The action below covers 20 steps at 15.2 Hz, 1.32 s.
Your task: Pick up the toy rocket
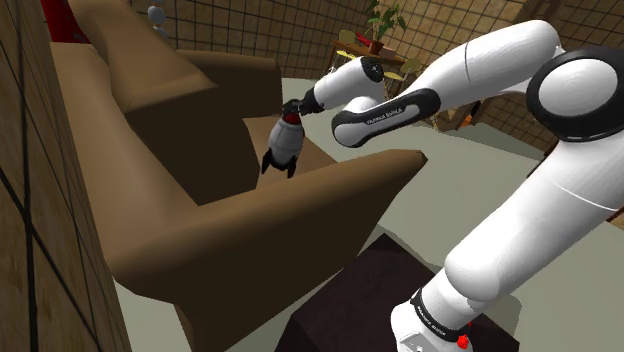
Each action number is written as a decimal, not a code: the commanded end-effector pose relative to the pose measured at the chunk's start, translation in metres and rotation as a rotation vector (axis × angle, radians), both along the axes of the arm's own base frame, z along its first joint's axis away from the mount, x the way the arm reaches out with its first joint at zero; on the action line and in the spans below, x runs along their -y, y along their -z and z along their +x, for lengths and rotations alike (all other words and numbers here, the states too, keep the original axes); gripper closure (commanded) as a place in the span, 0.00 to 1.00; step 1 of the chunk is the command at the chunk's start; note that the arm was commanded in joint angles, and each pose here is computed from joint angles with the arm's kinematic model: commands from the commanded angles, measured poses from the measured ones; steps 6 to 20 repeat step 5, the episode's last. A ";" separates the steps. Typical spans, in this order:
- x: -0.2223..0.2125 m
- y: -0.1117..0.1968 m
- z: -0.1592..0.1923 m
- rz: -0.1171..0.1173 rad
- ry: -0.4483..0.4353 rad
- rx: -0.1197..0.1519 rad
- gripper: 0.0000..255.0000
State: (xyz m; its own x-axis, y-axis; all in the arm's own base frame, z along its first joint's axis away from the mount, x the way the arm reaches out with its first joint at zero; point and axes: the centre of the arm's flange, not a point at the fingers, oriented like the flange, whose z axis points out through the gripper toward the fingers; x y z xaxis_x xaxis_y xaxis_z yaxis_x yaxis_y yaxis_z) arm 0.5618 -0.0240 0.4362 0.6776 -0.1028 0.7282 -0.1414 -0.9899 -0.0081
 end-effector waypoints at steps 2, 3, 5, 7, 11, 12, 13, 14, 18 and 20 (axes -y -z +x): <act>0.001 -0.018 0.000 0.001 0.000 0.004 1.00; 0.001 -0.023 0.000 0.001 0.000 0.004 1.00; 0.001 -0.024 0.000 0.001 0.000 0.004 1.00; 0.001 -0.024 0.000 0.001 0.000 0.004 1.00; 0.001 -0.024 0.000 0.001 0.000 0.004 1.00; 0.001 -0.024 0.000 0.001 0.000 0.004 1.00; 0.001 -0.024 0.000 0.001 0.000 0.004 1.00; 0.001 -0.024 0.000 0.001 0.000 0.004 1.00; 0.001 -0.024 0.000 0.001 0.000 0.004 1.00; 0.001 -0.024 0.000 0.001 0.000 0.004 1.00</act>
